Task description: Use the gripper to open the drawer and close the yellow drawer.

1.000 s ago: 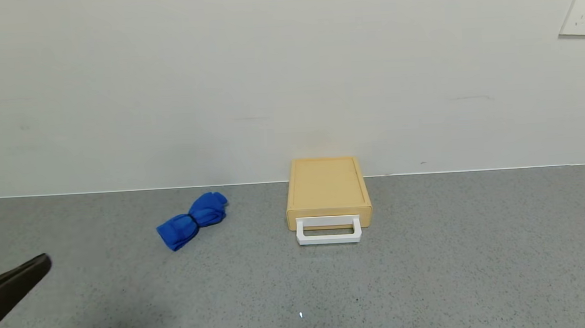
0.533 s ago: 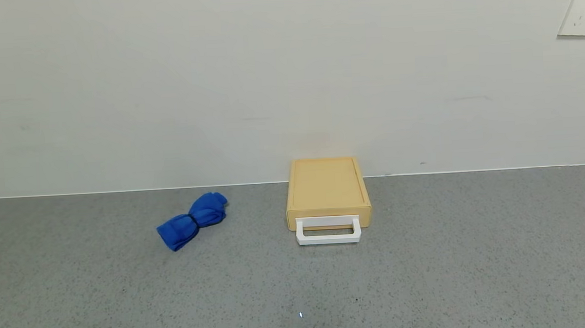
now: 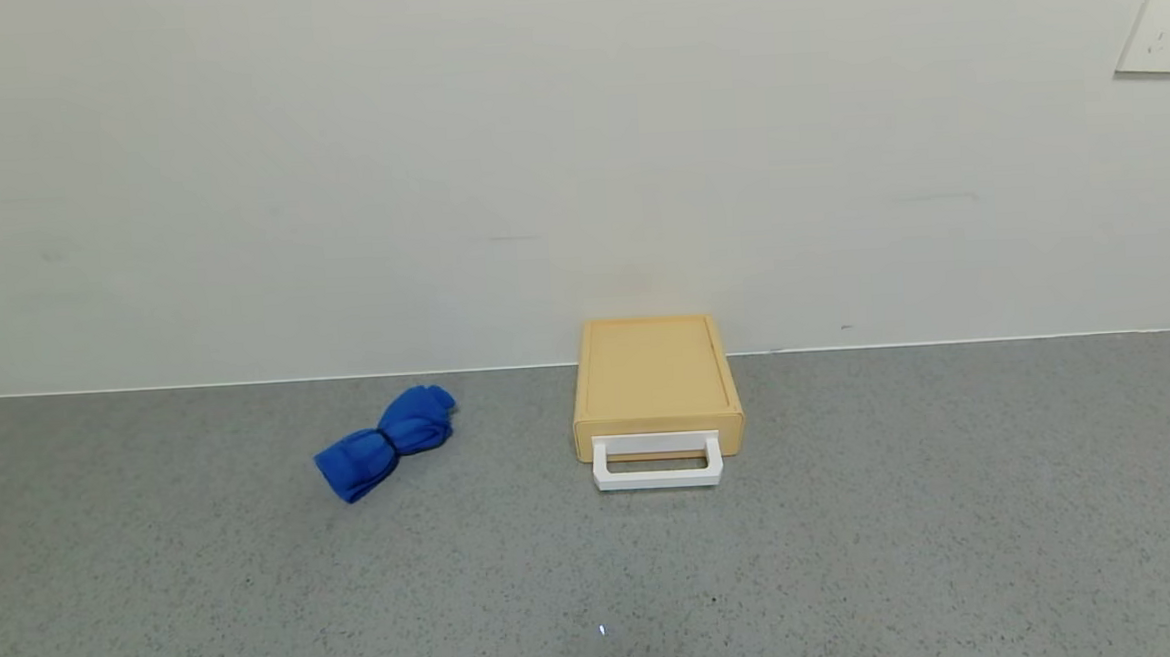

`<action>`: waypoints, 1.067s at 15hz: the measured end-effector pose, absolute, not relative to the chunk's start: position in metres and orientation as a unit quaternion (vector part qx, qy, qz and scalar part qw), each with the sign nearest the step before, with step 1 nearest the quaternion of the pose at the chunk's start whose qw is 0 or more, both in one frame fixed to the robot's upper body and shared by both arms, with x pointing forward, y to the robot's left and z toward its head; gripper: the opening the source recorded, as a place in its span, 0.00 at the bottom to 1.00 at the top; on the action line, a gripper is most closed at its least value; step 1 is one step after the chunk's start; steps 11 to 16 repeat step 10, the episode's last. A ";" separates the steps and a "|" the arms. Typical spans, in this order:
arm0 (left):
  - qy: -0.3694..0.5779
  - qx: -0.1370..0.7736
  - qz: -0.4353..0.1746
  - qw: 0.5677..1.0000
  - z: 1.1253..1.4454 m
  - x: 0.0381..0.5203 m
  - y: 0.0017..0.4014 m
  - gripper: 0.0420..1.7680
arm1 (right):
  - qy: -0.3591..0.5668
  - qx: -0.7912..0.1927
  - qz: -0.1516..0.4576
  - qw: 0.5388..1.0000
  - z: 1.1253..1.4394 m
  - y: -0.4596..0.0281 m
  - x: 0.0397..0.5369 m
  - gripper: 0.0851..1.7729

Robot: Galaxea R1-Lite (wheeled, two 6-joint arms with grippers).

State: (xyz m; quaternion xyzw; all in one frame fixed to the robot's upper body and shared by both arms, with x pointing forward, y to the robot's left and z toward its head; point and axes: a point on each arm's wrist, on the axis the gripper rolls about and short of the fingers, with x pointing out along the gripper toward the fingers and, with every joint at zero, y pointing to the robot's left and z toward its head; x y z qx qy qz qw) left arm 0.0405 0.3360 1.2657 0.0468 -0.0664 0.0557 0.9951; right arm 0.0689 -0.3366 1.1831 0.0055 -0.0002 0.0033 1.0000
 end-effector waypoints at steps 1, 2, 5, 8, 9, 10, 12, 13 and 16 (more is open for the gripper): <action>-0.070 0.045 0.047 0.995 1.251 0.045 0.336 0.98 | 0.000 0.006 0.003 1.000 1.183 -0.337 0.069 0.96; -0.080 0.046 0.041 0.995 1.239 0.051 0.335 0.98 | 0.000 0.006 0.003 1.000 1.183 -0.337 0.069 0.96; -0.040 0.030 0.008 0.999 1.197 0.067 0.334 0.98 | 0.000 0.006 0.004 1.000 1.183 -0.337 0.069 0.96; 0.000 0.029 -0.011 1.000 1.183 0.069 0.333 0.98 | 0.001 0.006 0.003 1.000 1.183 -0.337 0.069 0.96; 0.002 0.025 -0.011 1.000 1.182 0.069 0.333 0.98 | 0.001 0.006 0.003 1.000 1.183 -0.337 0.069 0.96; 0.002 0.022 -0.011 1.000 1.182 0.069 0.333 0.98 | 0.001 0.006 0.003 1.000 1.183 -0.337 0.069 0.96; 0.002 0.022 -0.011 1.000 1.182 0.069 0.333 0.98 | 0.001 0.006 0.003 1.000 1.183 -0.337 0.069 0.96; 0.002 0.022 -0.011 1.000 1.182 0.069 0.333 0.98 | 0.001 0.006 0.003 1.000 1.183 -0.337 0.069 0.96; 0.002 0.022 -0.011 1.000 1.182 0.069 0.333 0.98 | 0.001 0.006 0.003 1.000 1.183 -0.337 0.069 0.96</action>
